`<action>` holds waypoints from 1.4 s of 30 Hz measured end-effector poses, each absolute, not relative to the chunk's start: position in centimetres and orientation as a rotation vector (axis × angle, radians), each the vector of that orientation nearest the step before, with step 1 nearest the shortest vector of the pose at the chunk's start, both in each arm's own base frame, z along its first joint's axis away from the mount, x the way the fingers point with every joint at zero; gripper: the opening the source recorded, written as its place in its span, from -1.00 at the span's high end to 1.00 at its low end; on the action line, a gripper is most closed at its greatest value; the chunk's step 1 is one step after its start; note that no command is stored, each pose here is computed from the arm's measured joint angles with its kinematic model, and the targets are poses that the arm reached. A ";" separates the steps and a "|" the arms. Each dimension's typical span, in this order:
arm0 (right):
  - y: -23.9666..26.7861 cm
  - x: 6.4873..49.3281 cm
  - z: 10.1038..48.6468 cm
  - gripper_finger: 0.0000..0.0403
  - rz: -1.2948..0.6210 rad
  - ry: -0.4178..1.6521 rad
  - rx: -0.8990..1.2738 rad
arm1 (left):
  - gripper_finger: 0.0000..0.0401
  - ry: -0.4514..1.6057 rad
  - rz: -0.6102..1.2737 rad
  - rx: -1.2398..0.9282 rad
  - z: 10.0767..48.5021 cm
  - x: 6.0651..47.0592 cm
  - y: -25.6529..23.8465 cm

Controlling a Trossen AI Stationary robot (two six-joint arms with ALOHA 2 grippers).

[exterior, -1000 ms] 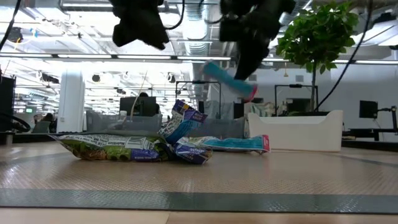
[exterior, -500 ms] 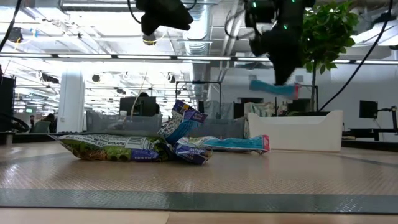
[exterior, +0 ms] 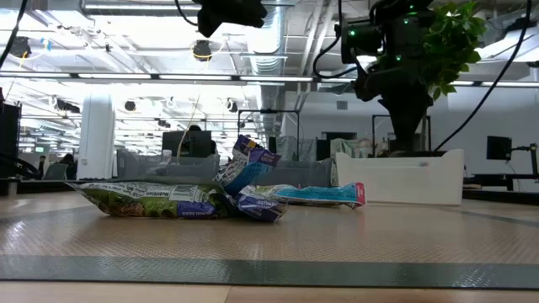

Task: Pick and place Granola Bars by type
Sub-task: Put the red granola bar into the white bin

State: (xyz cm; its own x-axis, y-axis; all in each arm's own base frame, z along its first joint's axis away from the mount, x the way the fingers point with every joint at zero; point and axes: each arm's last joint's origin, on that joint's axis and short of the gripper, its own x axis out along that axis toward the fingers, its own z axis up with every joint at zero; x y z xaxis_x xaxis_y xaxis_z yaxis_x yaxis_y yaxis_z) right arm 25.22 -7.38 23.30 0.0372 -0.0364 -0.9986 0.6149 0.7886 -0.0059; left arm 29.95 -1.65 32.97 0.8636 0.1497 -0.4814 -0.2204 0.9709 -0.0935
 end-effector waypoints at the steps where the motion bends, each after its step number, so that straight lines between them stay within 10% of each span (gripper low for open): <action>1: -7.4 25.2 23.3 0.44 -0.540 1.458 0.505 | 0.57 0.495 0.196 -0.152 32.9 29.9 -1.6; 12: -2.7 29.1 26.3 -0.06 -0.284 1.154 0.457 | 0.57 0.615 0.215 -0.244 31.9 29.3 -1.7; 25: 4.7 33.9 20.1 0.05 -0.090 1.304 0.273 | 0.57 0.781 0.205 -0.245 30.5 28.2 -2.4; 42: 2.5 35.8 15.9 0.13 -0.172 1.342 0.223 | 0.57 0.795 0.196 -0.264 30.4 28.0 -3.2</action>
State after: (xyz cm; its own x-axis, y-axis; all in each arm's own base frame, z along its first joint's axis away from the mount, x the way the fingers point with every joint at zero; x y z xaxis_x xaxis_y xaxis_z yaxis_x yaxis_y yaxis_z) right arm 35.84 2.45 15.90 0.2195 0.0045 -0.9756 0.2503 0.9663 0.0608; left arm 28.03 -3.18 30.43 0.6850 0.0744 -0.7248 -0.2715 0.9492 -0.1592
